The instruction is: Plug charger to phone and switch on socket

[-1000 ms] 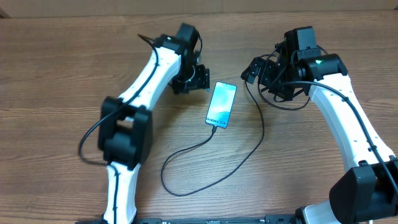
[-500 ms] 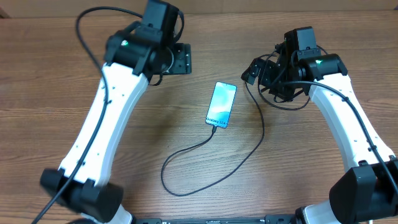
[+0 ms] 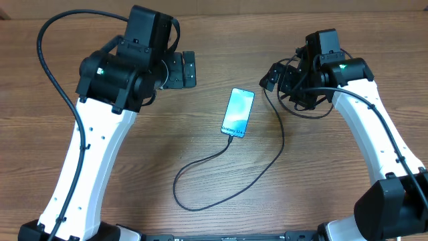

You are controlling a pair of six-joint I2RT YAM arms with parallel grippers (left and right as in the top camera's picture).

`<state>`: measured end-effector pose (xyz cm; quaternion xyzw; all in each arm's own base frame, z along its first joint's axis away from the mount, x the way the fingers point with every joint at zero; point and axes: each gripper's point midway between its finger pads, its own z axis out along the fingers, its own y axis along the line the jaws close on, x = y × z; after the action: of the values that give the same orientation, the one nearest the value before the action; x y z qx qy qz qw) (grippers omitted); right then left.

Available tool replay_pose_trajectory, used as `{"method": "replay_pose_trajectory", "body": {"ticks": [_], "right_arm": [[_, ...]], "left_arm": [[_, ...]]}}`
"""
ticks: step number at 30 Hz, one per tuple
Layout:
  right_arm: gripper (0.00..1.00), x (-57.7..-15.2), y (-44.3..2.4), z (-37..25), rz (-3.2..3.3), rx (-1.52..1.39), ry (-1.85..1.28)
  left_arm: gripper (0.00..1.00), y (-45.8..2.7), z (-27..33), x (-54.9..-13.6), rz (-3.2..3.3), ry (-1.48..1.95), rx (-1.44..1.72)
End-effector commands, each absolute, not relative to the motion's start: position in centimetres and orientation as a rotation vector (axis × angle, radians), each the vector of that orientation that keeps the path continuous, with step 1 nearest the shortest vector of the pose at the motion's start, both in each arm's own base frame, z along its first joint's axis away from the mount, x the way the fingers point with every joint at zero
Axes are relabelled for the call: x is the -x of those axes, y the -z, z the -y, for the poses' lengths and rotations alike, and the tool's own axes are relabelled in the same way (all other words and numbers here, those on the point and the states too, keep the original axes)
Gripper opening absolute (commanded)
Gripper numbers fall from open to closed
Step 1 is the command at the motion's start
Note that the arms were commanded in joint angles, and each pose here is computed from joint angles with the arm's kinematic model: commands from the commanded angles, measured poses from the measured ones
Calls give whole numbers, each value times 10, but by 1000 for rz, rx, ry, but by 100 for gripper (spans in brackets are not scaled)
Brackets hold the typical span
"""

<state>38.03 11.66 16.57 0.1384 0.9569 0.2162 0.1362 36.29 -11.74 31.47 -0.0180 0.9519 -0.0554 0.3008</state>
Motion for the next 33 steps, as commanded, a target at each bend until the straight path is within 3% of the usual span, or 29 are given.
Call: {"method": "replay_pose_trajectory", "body": {"ticks": [1,12,18,25,33], "right_arm": [[100,-382,-178,-116,-2733,-378,-619],[100,-383,-184,-113,-2726,-386,-646],[100,-390,-221,-85,-2680,-340,-598],[100,-394,-274,-20,-2583,-387,-482],[100,-392,-279,95,-2478,-633,-277]], "left_arm": [[100,-319,112,-363,-2510,123,58],[100,-319,112,-363,-2510,123,58],[100,-319,112,-363,-2510,123,58],[100,-319,112,-363,-2510,123,58],[100,-319,112,-363,-2510,123,58]]}}
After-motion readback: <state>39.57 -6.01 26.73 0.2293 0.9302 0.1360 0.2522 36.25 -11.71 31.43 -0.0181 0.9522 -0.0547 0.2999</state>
